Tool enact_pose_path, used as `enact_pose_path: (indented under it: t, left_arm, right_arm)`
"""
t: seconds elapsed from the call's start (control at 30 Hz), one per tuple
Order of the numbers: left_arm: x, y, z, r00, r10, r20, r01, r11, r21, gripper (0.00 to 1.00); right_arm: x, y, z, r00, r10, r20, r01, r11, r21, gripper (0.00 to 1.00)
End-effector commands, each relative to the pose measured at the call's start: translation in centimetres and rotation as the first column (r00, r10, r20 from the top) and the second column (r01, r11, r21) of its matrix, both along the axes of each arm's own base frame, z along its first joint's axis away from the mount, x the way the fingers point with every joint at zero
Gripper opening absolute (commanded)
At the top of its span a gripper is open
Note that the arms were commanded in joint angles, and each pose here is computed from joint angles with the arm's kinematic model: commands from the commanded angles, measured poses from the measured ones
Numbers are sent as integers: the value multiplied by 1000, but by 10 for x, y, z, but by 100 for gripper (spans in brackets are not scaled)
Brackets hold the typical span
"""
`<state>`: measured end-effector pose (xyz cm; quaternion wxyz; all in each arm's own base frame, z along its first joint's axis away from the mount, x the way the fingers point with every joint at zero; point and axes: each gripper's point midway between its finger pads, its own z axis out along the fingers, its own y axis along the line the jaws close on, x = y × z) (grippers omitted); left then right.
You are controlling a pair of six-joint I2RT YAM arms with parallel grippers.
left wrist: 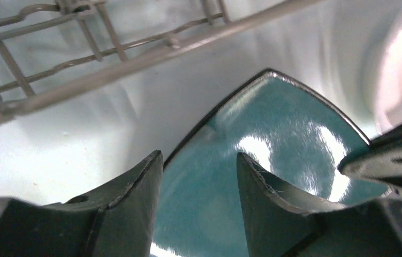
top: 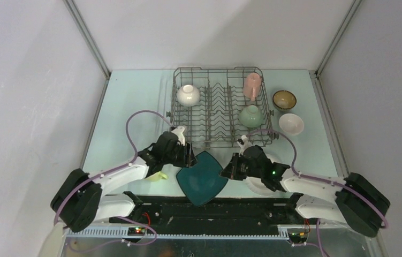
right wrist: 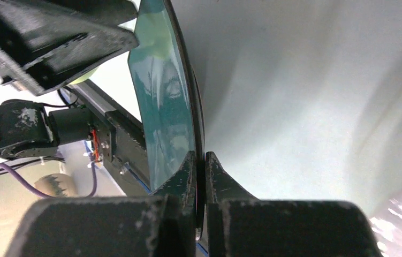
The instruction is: Load the mixed dishes into the dish rack
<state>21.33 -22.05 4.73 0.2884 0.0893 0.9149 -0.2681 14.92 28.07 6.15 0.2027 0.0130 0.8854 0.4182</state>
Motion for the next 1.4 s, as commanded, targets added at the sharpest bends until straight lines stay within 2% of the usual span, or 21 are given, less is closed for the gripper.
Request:
enact_pose_path:
  t: [0.0,0.17,0.33,0.63,0.77,0.93,1.07,1.17,1.27,1.37]
  left_arm:
    - [-6,-17,45,998,-54,38,57,992,-109,60]
    - [-12,-11,70,995,-57,87,68,990,-127,66]
    - [-11,-3,101,989,-32,145,53,988,-142,68]
    - [1,18,149,973,54,226,-3,975,-221,70]
    - [7,32,162,960,108,257,-45,970,-239,71]
    - [15,48,170,942,176,287,-109,966,-235,75]
    - [21,65,174,921,241,306,-181,960,-211,82]
    - [23,79,175,899,300,319,-248,949,-195,89]
    - [26,95,173,871,369,326,-330,929,-169,97]
    - [27,110,168,849,419,322,-400,908,-125,99]
  right_arm:
    - [14,-9,35,990,16,142,-10,999,-42,0]
    - [7,-12,72,968,126,218,-121,992,-38,0]
    - [-2,-12,102,941,244,235,-231,970,-81,0]
    - [26,-26,184,899,196,391,-193,980,-49,0]
    - [54,-42,218,888,93,451,-96,995,-16,0]
    - [115,-74,250,829,-173,531,200,980,6,0]
    - [160,-96,266,733,-353,582,409,912,37,0]
    - [194,-115,265,652,-442,617,554,832,11,0]
    - [219,-121,283,578,-462,673,617,787,10,0]
    - [247,-123,283,542,-454,708,667,744,-33,0]
